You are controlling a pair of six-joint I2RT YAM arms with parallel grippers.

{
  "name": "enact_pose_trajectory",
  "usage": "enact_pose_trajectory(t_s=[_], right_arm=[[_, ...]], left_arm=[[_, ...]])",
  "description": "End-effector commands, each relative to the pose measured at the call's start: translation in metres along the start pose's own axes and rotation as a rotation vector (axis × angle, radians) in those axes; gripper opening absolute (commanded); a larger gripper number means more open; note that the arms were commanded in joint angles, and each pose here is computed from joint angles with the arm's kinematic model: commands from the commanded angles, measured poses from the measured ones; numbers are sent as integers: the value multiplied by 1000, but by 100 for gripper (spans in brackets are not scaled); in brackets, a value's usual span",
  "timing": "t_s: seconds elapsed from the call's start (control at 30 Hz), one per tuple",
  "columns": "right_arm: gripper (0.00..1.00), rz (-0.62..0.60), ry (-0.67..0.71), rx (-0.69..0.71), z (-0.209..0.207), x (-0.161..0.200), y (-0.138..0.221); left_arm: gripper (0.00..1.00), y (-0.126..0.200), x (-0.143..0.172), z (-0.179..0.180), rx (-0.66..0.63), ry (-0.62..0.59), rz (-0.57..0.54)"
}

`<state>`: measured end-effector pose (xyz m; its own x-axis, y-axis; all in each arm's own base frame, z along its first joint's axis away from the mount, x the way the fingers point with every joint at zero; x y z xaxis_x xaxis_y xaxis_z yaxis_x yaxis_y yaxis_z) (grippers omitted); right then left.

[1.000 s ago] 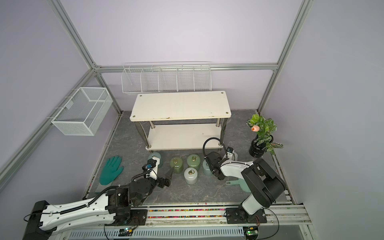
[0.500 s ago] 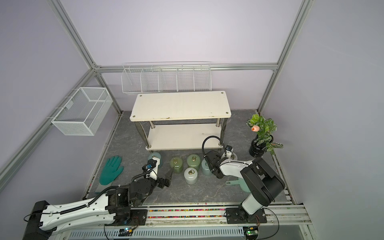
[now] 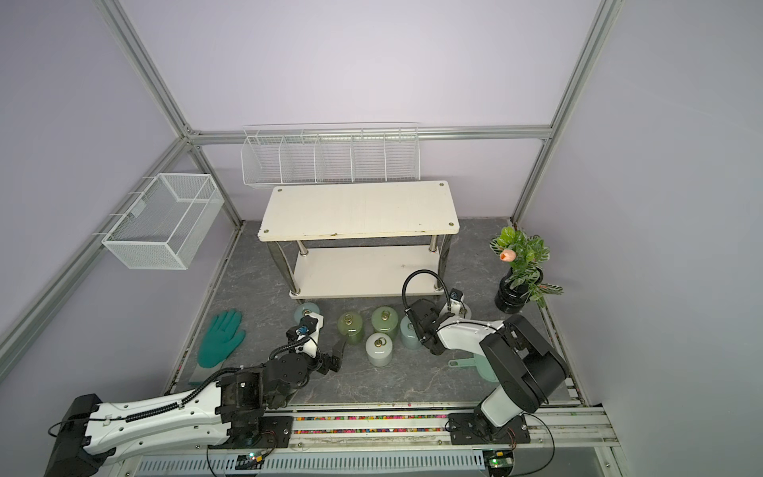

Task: Remove the tea canisters from the shelf
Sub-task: Place the tea canister at the center of the board.

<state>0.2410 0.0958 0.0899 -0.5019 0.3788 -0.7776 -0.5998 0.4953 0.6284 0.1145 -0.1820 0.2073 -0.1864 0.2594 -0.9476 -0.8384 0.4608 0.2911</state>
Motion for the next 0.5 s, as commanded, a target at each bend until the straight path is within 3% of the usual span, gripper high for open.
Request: enact_pose_trajectory(t_s=[0.0, 0.47], right_arm=[[89, -46, -19, 4, -4, -9, 8], [89, -108, -24, -34, -13, -31, 26]], left_arm=[[100, 1, -15, 2, -11, 17, -30], [100, 1, -16, 1, -3, 22, -37]])
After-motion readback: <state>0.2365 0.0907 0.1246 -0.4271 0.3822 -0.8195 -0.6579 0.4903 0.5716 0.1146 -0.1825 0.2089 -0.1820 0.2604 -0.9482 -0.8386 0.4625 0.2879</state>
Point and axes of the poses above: each gripper's point midway between its finger pads, its own y axis back along the fingers, its own z axis along the line the jaws close on, x = y × z, the point moved 8 cm from there along y, back along the fingers, and after that the axes turned 10 degrees about -y, right-handed, at the moved point
